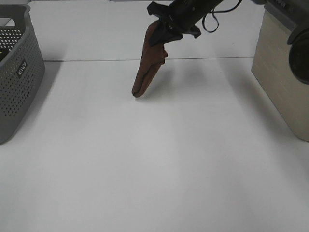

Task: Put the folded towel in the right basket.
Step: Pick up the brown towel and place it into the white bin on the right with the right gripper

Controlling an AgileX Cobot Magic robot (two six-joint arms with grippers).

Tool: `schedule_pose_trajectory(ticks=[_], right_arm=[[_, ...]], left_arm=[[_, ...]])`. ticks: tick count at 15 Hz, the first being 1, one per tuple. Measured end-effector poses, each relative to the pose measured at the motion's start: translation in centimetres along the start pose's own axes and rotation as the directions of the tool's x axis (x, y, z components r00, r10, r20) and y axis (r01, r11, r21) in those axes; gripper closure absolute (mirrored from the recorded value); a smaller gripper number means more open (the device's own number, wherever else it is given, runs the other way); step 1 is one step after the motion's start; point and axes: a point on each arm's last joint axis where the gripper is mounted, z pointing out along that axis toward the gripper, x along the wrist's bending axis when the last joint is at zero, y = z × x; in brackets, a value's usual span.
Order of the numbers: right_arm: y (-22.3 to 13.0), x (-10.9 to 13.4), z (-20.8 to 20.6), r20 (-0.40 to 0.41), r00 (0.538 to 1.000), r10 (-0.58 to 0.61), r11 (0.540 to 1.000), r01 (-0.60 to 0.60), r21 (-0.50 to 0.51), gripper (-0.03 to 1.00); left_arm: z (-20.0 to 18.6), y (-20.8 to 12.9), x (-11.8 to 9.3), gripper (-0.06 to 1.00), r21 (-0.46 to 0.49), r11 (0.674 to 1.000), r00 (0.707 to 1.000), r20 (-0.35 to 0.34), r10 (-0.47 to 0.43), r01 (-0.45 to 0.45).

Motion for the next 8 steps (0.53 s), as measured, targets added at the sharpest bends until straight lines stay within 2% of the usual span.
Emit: schedule_pose_trajectory(ticks=[2, 4, 6, 8], right_arm=[[1.4, 1.8, -4.5, 0.063, 0.996, -0.057, 0.996, 0.062, -0.067, 0.92], [2.4, 3.1, -9.7, 0.164, 0.981, -0.099, 0.983, 0.122, -0.137, 0.92], [2.9, 3.1, -15.8, 0.267, 0.961, -0.077, 0.964, 0.14, -0.225, 0.92], [2.7, 2.8, -22.2, 0.335, 0.942, -0.025, 0.935, 0.14, -0.325, 0.92]], left_arm=[[0.0, 0.0, 0.0, -0.03, 0.0, 1.0, 1.0, 0.0, 0.0, 0.0], [0.0, 0.0, 0.0, -0.03, 0.0, 1.0, 1.0, 0.0, 0.0, 0.0], [0.0, 0.0, 0.0, -0.03, 0.0, 1.0, 1.0, 0.0, 0.0, 0.0], [0.0, 0.0, 0.0, -0.03, 0.0, 1.0, 1.0, 0.0, 0.0, 0.0]])
